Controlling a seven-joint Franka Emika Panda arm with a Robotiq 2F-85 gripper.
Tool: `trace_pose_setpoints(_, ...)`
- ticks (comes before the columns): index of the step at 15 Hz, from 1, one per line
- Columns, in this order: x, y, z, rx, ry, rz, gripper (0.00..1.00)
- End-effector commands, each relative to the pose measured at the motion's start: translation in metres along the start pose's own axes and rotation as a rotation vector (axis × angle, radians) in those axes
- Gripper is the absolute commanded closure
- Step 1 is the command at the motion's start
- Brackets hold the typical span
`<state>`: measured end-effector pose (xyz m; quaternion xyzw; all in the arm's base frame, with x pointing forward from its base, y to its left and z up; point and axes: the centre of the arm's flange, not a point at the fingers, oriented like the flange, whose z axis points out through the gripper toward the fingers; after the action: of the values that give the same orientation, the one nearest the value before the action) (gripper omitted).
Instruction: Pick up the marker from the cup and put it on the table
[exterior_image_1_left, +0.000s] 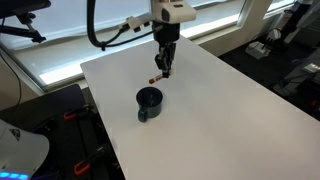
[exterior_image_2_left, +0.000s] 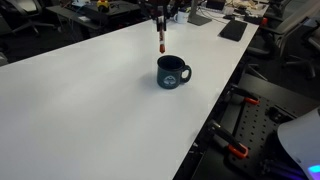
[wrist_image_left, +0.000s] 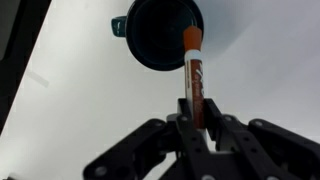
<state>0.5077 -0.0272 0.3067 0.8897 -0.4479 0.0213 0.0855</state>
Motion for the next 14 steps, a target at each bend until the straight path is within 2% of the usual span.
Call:
trace_pose_setpoints(1,0.032,-0.027,-0.024,0.021,-0.071,0.07,0.95)
trace_pose_setpoints(6,0.052,-0.057,-0.01,0.064,-0.109,0.161,0.95)
trace_pose_setpoints(14,0.082,-0.057,0.07,-0.023,-0.201,0.264,0.95)
